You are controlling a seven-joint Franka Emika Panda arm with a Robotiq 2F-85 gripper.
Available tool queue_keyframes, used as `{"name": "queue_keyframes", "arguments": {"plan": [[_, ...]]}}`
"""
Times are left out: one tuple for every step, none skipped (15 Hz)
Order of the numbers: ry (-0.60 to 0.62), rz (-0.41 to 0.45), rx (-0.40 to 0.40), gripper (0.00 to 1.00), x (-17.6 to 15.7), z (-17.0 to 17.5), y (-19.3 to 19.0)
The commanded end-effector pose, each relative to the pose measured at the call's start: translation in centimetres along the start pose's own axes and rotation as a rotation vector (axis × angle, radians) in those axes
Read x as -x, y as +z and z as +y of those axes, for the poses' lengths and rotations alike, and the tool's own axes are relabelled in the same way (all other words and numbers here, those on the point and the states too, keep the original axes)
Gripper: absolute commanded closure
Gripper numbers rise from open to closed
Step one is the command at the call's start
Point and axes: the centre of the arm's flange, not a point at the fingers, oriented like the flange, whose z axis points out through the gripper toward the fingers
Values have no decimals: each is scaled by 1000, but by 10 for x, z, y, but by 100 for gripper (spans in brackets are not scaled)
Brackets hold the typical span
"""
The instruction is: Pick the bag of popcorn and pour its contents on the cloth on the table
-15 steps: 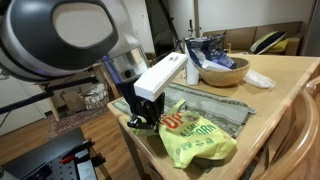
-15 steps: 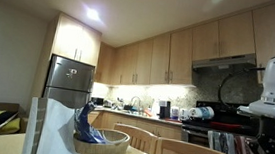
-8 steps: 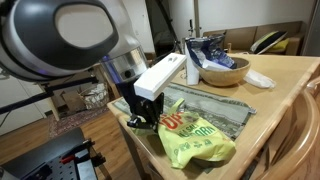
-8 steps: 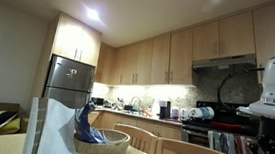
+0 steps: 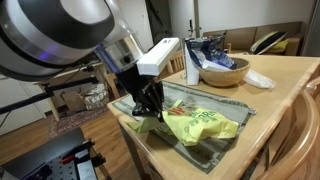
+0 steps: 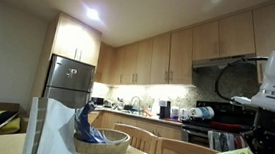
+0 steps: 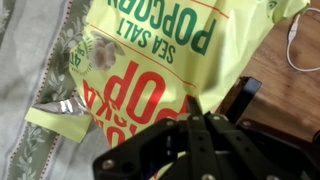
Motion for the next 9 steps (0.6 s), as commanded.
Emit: {"name": "queue_keyframes", "arguments": {"plan": [[-68,-28,43,100,-20,-10,-54],[-85,-24,47,100,-22,-8,-61],[-101,-27,42,100,-21,-8,-66],[-104,-19,40,100,-21,-8,-72],[-108,-5,31,100,-18,-7,-76],[-116,17,24,100,-18,-8,-80],[-122,28,18,100,-18,-8,-84],[-133,42,8,100,-16,-9,-87],[-137,53,4,100,-16,-10,-94]]}}
